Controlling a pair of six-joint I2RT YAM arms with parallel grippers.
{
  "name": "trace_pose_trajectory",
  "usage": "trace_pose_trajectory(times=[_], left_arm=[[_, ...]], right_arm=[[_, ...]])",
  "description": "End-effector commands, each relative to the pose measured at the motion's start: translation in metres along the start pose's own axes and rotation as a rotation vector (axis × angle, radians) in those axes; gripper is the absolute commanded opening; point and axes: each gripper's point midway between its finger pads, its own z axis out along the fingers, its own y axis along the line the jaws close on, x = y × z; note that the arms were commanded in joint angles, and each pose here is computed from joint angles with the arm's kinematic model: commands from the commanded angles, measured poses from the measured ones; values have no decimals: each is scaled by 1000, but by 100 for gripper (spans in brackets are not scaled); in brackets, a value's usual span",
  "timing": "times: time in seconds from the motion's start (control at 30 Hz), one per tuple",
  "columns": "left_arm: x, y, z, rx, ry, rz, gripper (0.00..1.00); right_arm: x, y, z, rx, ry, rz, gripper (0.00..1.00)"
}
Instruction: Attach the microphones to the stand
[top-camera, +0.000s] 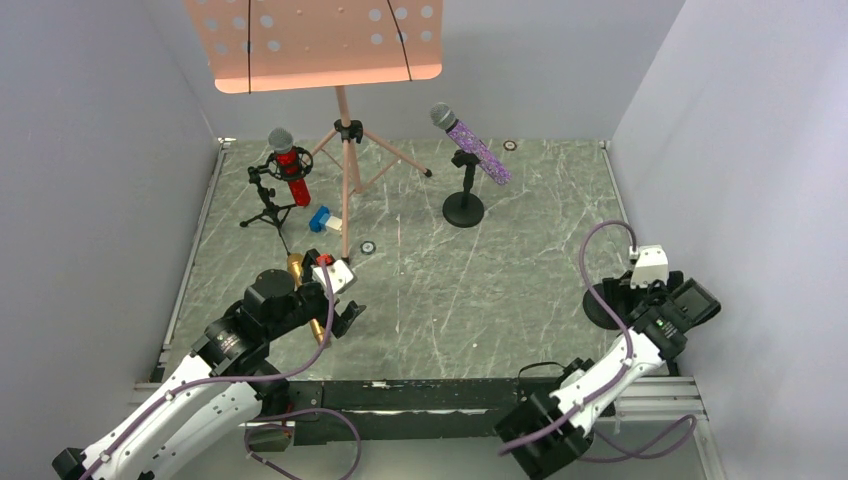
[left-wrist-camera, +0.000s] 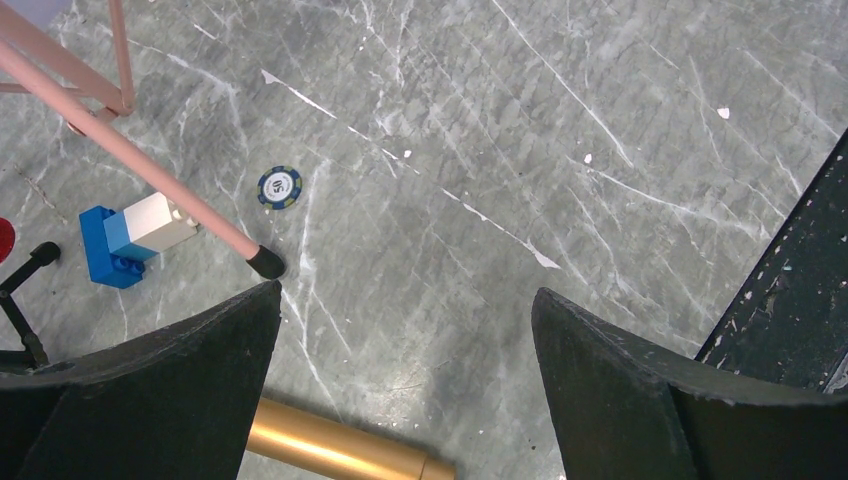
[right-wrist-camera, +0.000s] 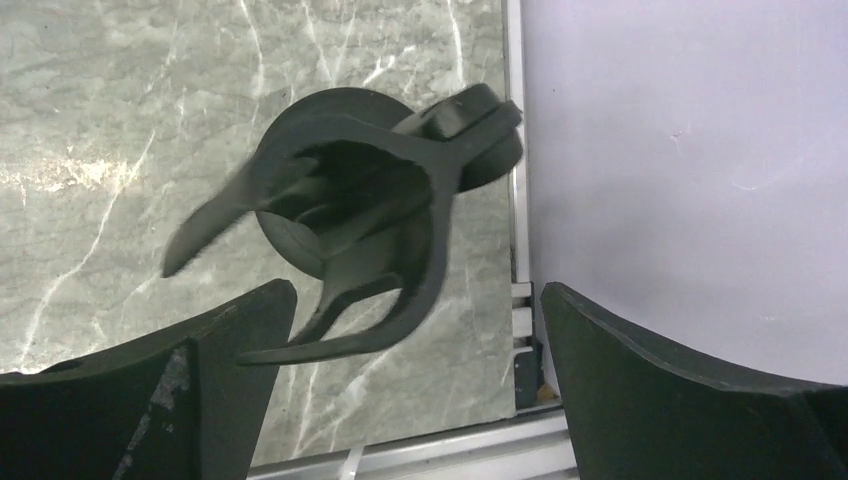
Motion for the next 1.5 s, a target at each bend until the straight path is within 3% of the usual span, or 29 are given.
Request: trace_pose_trajectory(times=[0.0,0.23,0.6,1.0,1.27,1.47], left_arm=[[-20,2,-3,2,-62,15,99],[-20,-1,-1,18,-53,17,99],[-23,-1,-4,19,-69,17,99],[-24,-3,-5,30,-73,17,99],[-25,-3,-7,26,-80,18,99],[-25,-2,-7,23,-79,17,99]], right_arm=[[-17,2,9,-114,-169,-67,99],[-15,28,16,-352,-263,-38,99],[-10,31,45,-388,-390,-146,95],[-11,32,60,-480,-476,-184,62],[-13,30,62,-479,-487,-214,15],[-23,37,54,-517,-514,-254,2]])
